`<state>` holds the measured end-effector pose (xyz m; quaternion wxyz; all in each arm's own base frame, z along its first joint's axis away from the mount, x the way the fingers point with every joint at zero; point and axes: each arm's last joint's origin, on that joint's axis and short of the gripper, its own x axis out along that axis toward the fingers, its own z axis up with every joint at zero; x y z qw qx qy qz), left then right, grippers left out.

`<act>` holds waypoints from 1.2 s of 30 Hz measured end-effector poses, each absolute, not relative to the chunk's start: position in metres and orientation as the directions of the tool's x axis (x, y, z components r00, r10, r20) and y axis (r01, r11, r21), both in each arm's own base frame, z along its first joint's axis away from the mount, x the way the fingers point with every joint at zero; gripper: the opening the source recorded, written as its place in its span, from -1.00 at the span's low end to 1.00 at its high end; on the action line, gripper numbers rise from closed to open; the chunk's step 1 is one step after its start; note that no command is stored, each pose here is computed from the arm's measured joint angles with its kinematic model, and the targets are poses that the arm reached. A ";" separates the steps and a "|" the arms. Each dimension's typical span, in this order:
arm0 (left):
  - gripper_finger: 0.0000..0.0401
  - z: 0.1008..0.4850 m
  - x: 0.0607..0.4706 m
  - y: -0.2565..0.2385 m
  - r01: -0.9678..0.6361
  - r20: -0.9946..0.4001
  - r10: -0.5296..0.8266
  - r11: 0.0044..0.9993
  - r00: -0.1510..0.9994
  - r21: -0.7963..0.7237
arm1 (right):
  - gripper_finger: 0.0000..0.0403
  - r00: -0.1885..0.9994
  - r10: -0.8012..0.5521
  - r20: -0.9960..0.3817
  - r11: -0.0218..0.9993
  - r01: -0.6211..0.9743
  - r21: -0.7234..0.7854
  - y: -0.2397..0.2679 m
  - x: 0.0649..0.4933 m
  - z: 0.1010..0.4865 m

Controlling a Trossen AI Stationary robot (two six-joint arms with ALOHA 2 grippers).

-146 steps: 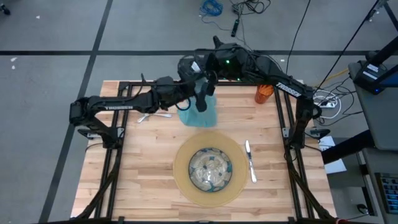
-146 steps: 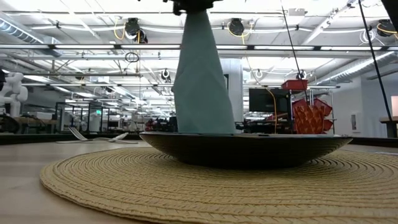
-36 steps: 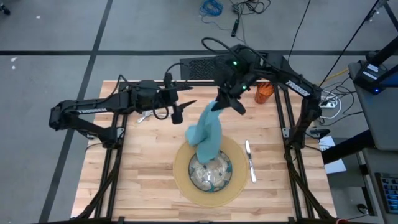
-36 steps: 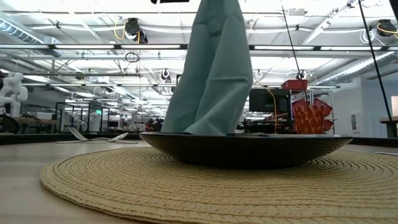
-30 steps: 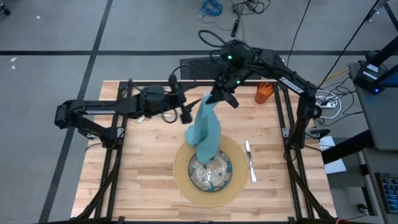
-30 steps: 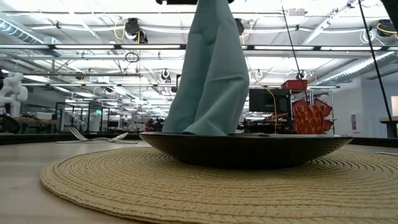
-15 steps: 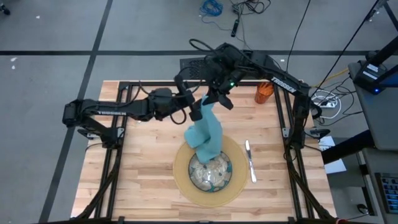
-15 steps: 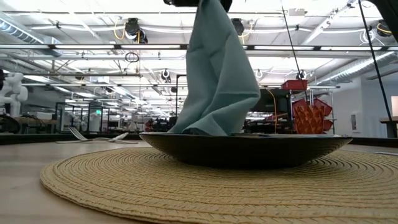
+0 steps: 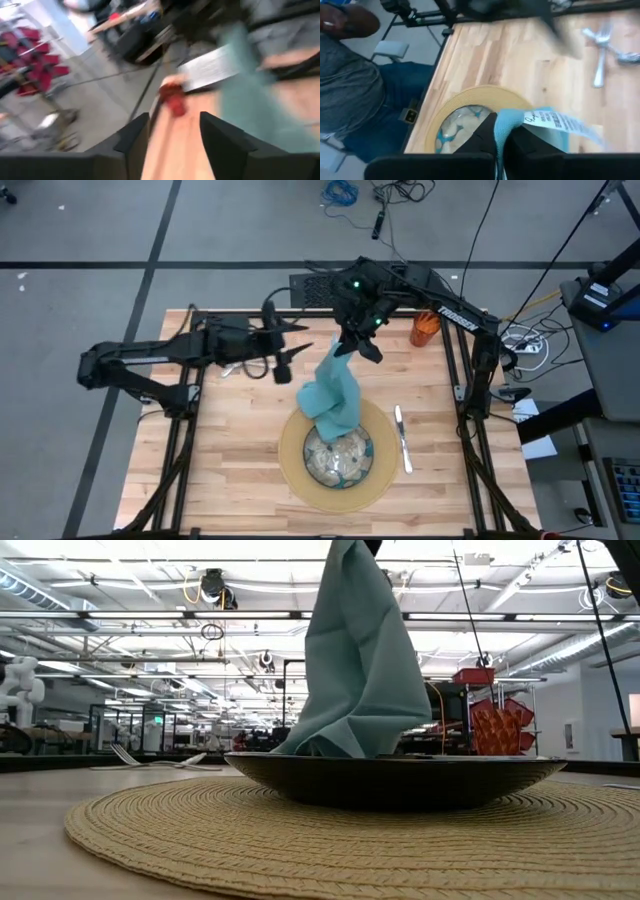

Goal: Set table place
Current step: Fold the blue napkin

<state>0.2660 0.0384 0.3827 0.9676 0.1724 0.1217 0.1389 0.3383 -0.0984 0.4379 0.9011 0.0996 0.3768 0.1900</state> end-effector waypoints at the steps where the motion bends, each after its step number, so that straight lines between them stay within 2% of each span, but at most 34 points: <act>1: -0.11 0.386 0.262 0.036 -0.221 -0.180 0.297 0.911 0.938 0.349 | -1.00 0.652 0.416 -0.634 0.909 -0.271 0.317 -0.099 0.338 0.439; 6: 0.14 0.389 0.263 0.026 -0.194 -0.147 0.241 0.941 0.959 0.278 | -1.00 0.667 0.415 -0.620 0.910 -0.294 0.292 -0.099 0.340 0.441; 9: 0.21 0.383 0.275 0.022 -0.188 -0.153 0.234 0.945 0.960 0.269 | -1.00 0.690 0.407 -0.599 0.914 -0.301 0.274 -0.100 0.343 0.443; 12: 0.22 0.374 0.288 0.023 -0.184 -0.164 0.232 0.947 0.959 0.265 | -1.00 0.696 0.401 -0.596 0.916 -0.294 0.273 -0.101 0.343 0.443; 17: 0.22 0.375 0.297 0.021 -0.190 -0.105 0.223 0.948 0.969 0.256 | -1.00 0.694 0.403 -0.597 0.915 -0.294 0.276 -0.100 0.344 0.443; 21: 0.22 0.377 0.298 0.022 -0.237 -0.073 0.264 0.935 0.962 0.263 | -1.00 0.693 0.403 -0.598 0.915 -0.299 0.271 -0.097 0.345 0.444; 36: 0.22 0.371 0.299 0.025 -0.322 -0.111 0.378 0.883 0.919 0.340 | -1.00 0.682 0.386 -0.621 0.923 -0.287 0.257 -0.092 0.346 0.442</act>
